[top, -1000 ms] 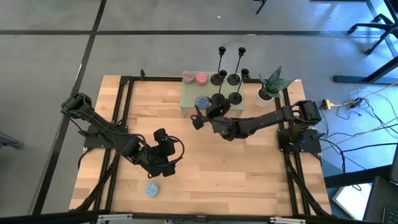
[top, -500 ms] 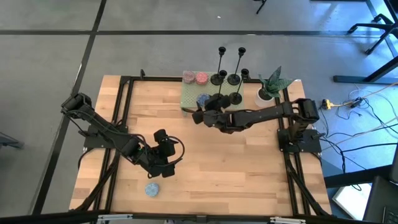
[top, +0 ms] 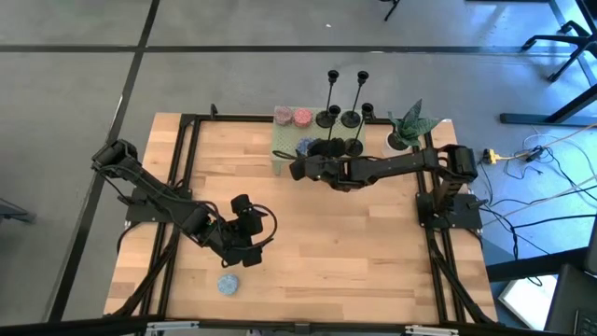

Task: Pick & Place candle stick holders
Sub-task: Align the blue scented candle with the orange scented candle on the shelf

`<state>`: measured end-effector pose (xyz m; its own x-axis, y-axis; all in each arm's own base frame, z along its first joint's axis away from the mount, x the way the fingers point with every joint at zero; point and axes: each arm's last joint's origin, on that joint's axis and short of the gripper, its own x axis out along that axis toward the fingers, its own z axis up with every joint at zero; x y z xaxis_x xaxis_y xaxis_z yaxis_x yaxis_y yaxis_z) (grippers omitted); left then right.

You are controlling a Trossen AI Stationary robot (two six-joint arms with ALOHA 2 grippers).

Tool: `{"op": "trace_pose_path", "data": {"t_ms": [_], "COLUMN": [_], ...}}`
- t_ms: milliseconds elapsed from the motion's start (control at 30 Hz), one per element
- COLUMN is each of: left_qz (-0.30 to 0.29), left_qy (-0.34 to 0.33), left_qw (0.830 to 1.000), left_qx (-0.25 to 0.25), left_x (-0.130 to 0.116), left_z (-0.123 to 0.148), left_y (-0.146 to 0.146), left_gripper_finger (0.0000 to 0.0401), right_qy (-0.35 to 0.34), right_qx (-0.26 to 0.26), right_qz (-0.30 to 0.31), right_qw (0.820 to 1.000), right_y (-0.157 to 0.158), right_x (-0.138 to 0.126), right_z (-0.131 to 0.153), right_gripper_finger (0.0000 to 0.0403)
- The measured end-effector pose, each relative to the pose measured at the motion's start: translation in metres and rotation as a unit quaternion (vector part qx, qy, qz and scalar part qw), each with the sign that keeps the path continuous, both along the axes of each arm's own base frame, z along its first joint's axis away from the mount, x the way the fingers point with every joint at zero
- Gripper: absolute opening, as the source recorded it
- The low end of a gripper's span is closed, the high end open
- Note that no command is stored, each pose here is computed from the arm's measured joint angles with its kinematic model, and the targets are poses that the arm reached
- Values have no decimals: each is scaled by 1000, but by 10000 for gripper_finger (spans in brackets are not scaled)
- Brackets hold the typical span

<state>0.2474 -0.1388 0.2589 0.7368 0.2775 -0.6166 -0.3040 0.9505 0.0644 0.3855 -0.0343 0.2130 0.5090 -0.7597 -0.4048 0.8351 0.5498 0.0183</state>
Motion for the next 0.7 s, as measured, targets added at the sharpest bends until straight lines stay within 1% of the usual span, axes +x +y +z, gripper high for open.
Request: {"op": "trace_pose_path", "data": {"t_ms": [133, 500, 700], "left_qz": [0, 0, 0], "left_qy": [0, 0, 0], "left_qw": [1000, 1000, 1000], "left_qx": [0, 0, 0], "left_x": [0, 0, 0], "left_z": [0, 0, 0], "left_y": [0, 0, 0], "left_gripper_finger": [341, 341, 341], "right_qy": [10, 26, 25], "right_qx": [2, 0, 4], "right_qz": [-4, 20, 24], "right_qw": [1000, 999, 999], "right_y": [-2, -1, -3], "right_x": [-2, -1, -1], "right_z": [-2, -2, -2], "right_gripper_finger": [316, 317, 333]}}
